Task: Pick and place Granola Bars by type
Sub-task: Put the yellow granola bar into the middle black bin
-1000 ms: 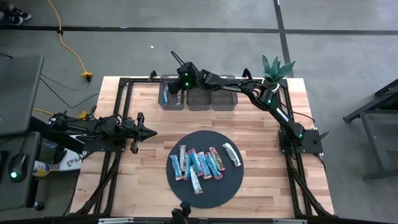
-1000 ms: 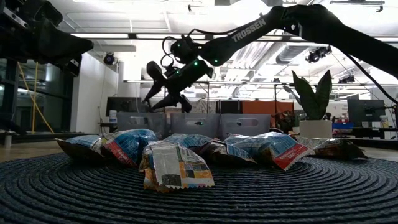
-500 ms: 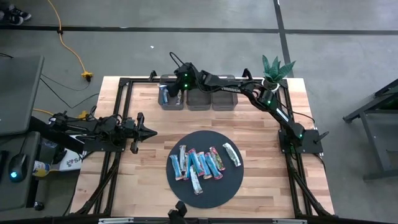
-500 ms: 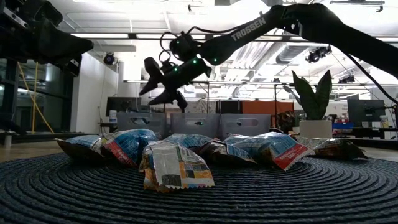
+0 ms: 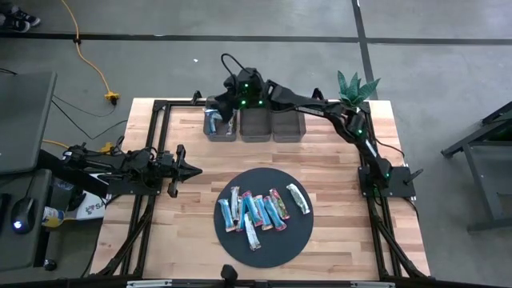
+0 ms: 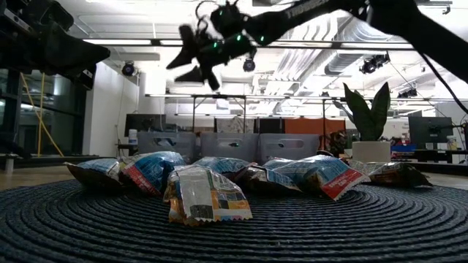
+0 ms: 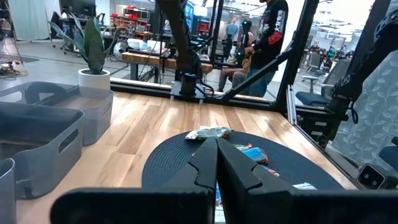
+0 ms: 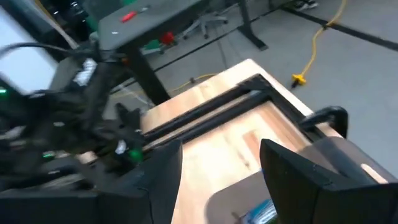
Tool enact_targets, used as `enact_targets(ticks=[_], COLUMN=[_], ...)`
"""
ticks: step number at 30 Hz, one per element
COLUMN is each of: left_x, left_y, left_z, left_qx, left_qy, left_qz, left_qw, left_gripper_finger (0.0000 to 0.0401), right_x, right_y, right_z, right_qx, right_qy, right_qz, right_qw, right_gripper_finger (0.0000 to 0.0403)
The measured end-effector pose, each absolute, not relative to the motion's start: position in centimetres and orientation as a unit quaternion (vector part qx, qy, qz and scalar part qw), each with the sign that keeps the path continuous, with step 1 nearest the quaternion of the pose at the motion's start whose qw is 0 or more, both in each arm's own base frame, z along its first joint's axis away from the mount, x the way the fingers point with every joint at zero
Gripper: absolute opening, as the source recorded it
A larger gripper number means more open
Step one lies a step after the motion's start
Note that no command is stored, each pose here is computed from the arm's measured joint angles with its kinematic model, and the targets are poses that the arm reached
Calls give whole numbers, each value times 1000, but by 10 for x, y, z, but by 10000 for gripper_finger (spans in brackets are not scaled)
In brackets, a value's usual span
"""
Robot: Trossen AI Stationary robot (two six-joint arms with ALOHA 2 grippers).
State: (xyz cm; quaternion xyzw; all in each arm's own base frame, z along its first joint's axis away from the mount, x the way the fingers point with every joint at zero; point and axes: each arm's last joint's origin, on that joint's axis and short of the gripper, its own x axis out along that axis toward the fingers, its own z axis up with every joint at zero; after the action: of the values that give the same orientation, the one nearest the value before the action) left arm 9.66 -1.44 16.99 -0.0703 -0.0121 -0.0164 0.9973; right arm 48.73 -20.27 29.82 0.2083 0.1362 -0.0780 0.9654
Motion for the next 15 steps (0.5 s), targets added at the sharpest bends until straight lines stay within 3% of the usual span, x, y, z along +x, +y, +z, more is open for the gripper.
enact_targets(ticks=[8,15], left_x=[97,97], left_y=[-14,-14], left_z=[170,170], left_qx=[-70,-70], left_qy=[-12,-12], left_qz=[-16,-16], left_qw=[997,997], left_gripper_finger=[1,1], right_x=[469,468], right_y=[-153,-94], right_z=[340,346], right_qx=[193,223], right_qy=[190,249], right_qz=[-26,16], right_qw=[962,942], right_gripper_finger=[200,200])
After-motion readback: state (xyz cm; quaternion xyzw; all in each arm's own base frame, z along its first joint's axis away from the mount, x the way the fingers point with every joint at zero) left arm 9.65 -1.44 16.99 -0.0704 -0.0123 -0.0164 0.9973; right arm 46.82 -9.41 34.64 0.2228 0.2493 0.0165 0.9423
